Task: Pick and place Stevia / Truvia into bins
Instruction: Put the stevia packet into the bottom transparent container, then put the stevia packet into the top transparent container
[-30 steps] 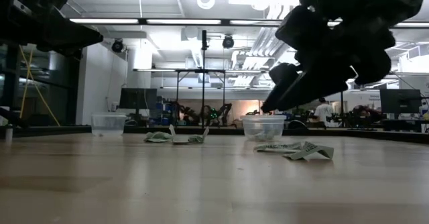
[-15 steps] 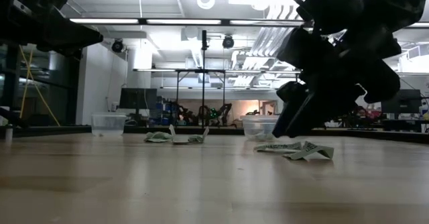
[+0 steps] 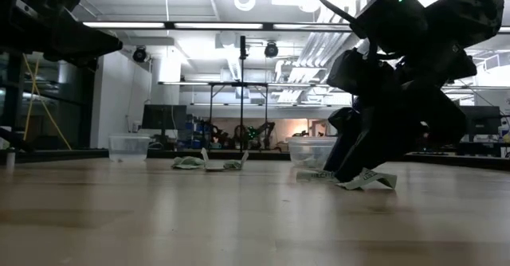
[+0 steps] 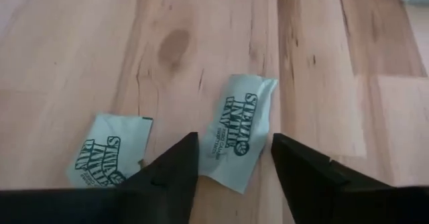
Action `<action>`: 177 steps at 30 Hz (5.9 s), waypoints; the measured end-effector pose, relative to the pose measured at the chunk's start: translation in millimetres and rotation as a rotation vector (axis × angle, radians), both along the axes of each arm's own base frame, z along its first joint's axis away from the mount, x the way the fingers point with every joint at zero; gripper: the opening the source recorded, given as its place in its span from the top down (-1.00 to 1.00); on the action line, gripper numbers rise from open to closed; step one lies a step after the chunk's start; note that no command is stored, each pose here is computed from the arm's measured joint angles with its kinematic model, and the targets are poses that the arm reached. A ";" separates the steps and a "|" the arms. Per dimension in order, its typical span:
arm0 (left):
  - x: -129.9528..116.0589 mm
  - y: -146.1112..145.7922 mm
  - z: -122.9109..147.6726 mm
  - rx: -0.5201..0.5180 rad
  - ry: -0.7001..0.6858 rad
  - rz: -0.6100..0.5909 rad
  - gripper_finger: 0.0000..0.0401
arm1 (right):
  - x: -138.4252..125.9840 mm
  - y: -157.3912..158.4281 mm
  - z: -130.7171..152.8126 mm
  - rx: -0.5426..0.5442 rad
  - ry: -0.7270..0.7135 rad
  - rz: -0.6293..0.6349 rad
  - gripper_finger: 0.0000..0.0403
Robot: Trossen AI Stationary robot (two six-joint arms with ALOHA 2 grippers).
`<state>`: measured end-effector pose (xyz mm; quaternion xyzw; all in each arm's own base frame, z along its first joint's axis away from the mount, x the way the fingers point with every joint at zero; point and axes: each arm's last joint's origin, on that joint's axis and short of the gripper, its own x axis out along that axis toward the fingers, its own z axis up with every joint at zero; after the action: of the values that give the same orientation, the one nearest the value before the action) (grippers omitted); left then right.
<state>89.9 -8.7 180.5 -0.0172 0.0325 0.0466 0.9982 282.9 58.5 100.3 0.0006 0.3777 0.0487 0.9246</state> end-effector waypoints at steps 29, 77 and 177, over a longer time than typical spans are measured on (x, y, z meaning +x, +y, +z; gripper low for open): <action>0.0 0.0 -0.3 0.000 0.003 0.000 0.59 | -23.2 -65.2 84.2 -0.490 -0.152 -0.290 0.99; -0.1 0.1 -0.7 0.001 0.007 0.001 0.59 | -25.5 42.1 52.7 0.008 -0.128 0.102 -0.19; -0.6 0.4 -5.5 0.095 0.065 0.003 0.59 | -178.5 -70.3 83.9 -0.064 -0.752 -0.254 0.59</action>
<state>89.3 -8.3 175.0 0.0319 0.0629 0.0500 0.9963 104.4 -11.7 184.3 0.0007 0.0108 -0.0808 0.9967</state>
